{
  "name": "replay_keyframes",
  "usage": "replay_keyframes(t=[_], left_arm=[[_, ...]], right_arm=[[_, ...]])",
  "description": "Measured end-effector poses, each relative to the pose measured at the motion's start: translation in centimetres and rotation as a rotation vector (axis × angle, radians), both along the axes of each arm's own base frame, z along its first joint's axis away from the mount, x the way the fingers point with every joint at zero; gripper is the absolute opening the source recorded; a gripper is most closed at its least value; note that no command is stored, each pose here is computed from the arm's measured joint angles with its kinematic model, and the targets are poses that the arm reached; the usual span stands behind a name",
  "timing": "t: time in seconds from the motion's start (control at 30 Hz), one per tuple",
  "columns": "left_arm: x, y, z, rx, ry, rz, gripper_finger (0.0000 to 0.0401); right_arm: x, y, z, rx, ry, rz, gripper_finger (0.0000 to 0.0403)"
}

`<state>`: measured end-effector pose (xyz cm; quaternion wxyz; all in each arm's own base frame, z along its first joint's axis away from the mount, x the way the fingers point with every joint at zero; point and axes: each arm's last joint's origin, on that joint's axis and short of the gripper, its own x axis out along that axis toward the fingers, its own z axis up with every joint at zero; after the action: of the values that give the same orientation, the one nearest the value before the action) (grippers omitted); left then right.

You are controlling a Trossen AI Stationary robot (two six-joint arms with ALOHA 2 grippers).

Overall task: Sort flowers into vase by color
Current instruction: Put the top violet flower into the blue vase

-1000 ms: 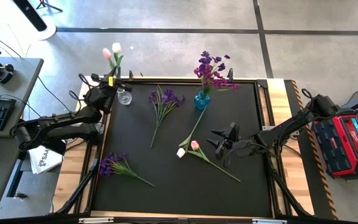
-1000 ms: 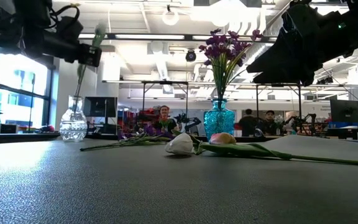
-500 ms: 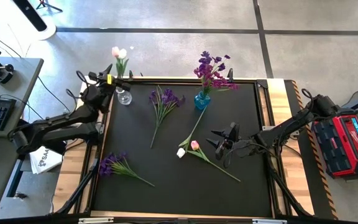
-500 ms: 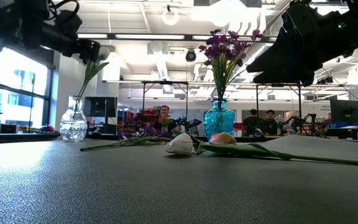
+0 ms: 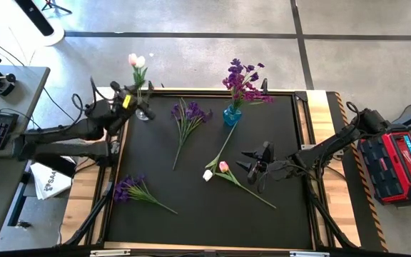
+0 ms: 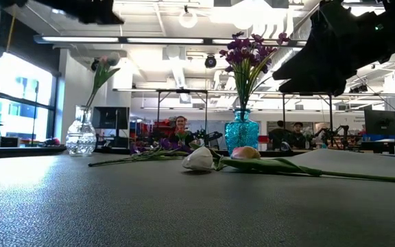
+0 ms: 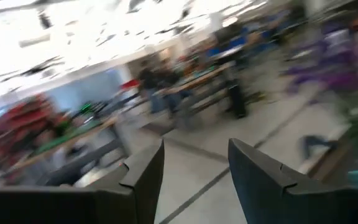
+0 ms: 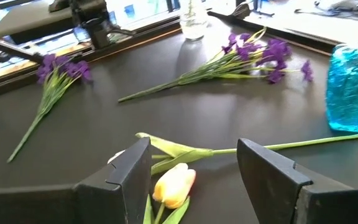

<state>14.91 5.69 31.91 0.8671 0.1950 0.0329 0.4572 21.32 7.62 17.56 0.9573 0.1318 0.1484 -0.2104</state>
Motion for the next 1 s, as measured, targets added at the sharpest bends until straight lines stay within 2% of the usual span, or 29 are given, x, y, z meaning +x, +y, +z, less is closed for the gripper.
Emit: replay_keyframes(t=[0.2, 0.37, 0.63, 0.9, 1.0], left_arm=[[1.7, -3.6, -0.7, 0.0, 0.08, -0.233, 0.0137], [3.4, -5.6, -2.8, -0.094, 0.164, -0.327, 0.0123], [6.4, -7.3, -8.1, -0.288, 0.374, -0.339, 0.0117], [8.0, -8.2, -11.4, -0.35, 0.487, -0.316, 0.0116], [8.5, -8.1, -11.9, -0.379, 0.464, -0.301, 0.0116]], right_arm=[[0.1, 0.3, -0.1, -0.008, 0.038, 0.11, 0.0208], [0.1, 0.5, -0.2, -0.01, 0.062, 0.188, 0.0208], [1.5, -0.9, 0.4, 0.052, 0.106, 0.186, 0.0208], [4.6, -2.4, 0.1, 0.019, 0.386, 0.28, 0.0208], [5.4, -2.4, -0.3, 0.041, 0.516, 0.321, 0.0208]])
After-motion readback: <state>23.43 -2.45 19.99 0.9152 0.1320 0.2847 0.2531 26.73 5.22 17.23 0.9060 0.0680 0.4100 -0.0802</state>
